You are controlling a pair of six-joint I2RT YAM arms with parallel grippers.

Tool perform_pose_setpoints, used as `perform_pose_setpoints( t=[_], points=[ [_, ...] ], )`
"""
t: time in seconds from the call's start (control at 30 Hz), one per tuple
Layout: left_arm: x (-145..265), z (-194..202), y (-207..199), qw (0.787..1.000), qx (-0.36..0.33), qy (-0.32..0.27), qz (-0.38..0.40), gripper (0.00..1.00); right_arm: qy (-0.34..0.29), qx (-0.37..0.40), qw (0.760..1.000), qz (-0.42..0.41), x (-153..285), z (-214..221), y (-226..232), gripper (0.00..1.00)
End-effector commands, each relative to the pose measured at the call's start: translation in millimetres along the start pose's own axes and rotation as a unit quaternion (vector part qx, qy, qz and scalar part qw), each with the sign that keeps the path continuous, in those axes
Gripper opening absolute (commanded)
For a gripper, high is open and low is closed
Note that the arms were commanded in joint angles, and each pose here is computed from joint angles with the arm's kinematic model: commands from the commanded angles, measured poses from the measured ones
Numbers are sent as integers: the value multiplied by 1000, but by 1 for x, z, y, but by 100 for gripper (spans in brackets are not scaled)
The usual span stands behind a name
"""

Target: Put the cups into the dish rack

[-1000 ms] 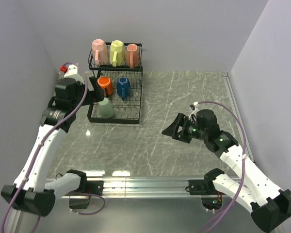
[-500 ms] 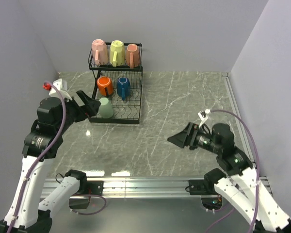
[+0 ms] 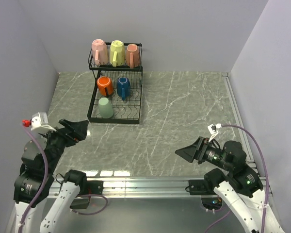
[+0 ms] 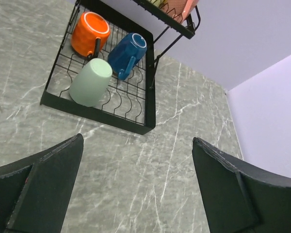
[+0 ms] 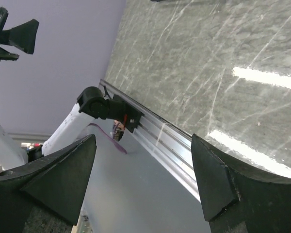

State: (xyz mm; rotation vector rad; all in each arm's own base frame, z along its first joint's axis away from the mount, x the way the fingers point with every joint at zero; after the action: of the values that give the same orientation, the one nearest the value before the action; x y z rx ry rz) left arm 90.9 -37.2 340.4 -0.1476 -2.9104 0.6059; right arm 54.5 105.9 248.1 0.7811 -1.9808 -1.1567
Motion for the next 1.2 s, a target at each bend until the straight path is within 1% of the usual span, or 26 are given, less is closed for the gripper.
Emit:
perform_pose_setpoints(
  t=[0.0,0.1,0.13,0.17,0.23,0.3,0.33,0.37,0.47,0.53,0.63,0.8,0.9,0.93,1.0,1.03,1.17],
  points=[
    [-6,-3,-6,999,9,-32,31,99,-15,16,1000,9,11,6,-7,86],
    [-7,-7,3,998,18,-62,-11,99,-18,2,1000,2,9,12,-17,86],
    [-7,-8,10,997,3,-73,-35,99,-20,-1,1000,5,9,13,-20,86],
    [-6,-7,12,996,-14,-78,-36,99,-21,-2,1000,7,10,14,-21,86],
    [-11,-1,20,995,-44,-72,-58,99,-24,1,1000,9,12,14,-22,86],
    [-16,5,22,995,-31,-56,-71,99,-21,3,1000,19,13,16,-25,87],
    [-18,7,21,996,-26,-56,-64,99,-21,4,1000,23,13,16,-27,86],
    [-18,11,16,998,-26,-50,-33,99,-22,4,999,27,14,17,-29,87],
    [-26,20,11,998,-40,-51,18,99,-29,6,999,28,15,17,-30,87],
    [-32,24,14,998,-20,-53,4,99,-33,8,999,25,17,16,-27,87],
    [-37,25,18,998,-17,-53,-19,99,-33,19,999,29,19,12,-21,87],
    [-50,25,15,998,-44,-33,-11,99,-44,15,999,10,18,2,-2,88],
    [-58,23,10,998,-56,-29,7,99,-57,37,998,-18,22,-3,11,90],
    [-63,22,9,998,-57,-30,11,99,-68,43,996,-29,24,-6,16,94],
    [-66,22,10,998,-58,-32,2,99,-80,41,995,-32,24,-8,17,96],
    [-68,21,11,998,-60,-36,-4,99,-89,34,995,-30,24,-9,17,100],
    [-72,19,14,996,-71,-44,-17,99,-93,38,994,-38,22,-10,16,100]
  ],
)
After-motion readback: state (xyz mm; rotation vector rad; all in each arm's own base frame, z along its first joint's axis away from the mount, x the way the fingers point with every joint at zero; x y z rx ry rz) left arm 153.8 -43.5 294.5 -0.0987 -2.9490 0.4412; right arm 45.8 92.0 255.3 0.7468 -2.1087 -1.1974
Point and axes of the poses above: each gripper's point midway between its finger pads, its own x axis back along the fingers, its own y axis along the line the jaws close on, z = x × y, the point moved 8 cm from there along x, back along the fingers, and after that the axes turned 12 degrees about -x, right-handed, at the moved point
